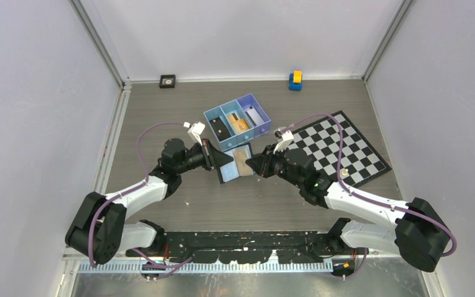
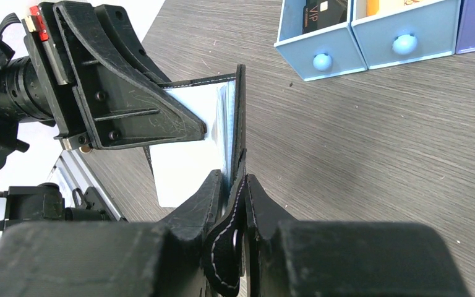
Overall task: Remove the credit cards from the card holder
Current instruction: Remove the credit card from the card holder.
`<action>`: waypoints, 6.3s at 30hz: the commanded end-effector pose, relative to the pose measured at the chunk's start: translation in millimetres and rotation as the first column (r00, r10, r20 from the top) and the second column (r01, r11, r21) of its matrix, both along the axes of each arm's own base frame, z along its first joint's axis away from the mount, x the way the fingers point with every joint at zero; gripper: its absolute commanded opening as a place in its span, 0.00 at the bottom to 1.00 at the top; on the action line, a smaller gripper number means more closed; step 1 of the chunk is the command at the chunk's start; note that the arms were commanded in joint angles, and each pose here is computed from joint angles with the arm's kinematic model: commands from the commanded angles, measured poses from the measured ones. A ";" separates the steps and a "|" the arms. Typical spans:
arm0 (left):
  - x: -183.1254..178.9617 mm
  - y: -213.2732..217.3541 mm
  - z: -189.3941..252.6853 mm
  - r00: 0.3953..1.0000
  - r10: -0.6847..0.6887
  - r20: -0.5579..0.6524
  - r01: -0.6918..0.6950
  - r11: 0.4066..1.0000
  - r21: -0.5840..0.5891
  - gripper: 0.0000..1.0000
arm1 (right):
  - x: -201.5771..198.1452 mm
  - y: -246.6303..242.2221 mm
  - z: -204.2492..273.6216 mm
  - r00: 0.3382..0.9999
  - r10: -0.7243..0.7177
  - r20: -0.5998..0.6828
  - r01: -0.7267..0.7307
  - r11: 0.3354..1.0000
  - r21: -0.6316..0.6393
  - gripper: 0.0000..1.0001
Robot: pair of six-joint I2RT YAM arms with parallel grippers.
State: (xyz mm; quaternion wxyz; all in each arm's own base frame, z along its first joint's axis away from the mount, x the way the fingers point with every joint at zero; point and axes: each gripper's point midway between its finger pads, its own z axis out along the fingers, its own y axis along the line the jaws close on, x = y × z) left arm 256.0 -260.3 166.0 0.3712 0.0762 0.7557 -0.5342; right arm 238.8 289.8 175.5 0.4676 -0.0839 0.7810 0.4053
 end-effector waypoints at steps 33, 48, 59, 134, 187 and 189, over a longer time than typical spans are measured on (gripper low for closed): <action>27.0 20.2 -16.7 0.980 0.196 -0.024 -0.192 0.974 0.121 0.00 | 41.2 -5.8 -8.8 0.977 -0.203 -0.064 0.195 0.974 -0.117 0.03; 34.0 14.0 -8.3 0.968 0.248 -0.031 -0.241 0.961 0.135 0.00 | 35.6 -19.6 -3.9 0.971 -0.235 -0.051 0.231 0.971 -0.063 0.00; 31.9 11.3 -16.8 0.971 0.236 -0.050 -0.228 0.966 0.125 0.00 | 36.6 -15.4 -23.9 0.977 -0.210 -0.029 0.208 0.976 -0.069 0.03; 21.3 14.3 7.1 0.978 0.208 0.004 -0.208 0.976 0.059 0.00 | 13.0 -18.3 28.1 0.998 0.059 -0.023 -0.046 0.924 0.380 0.46; -27.0 -0.6 99.3 0.976 0.017 0.217 0.037 0.970 -0.241 0.00 | 8.6 -15.2 52.0 0.977 0.215 0.001 -0.174 0.787 0.593 0.91; -25.4 -1.1 96.9 0.977 0.017 0.211 0.033 0.972 -0.234 0.00 | 6.2 -15.7 55.1 0.975 0.220 0.013 -0.184 0.780 0.598 0.91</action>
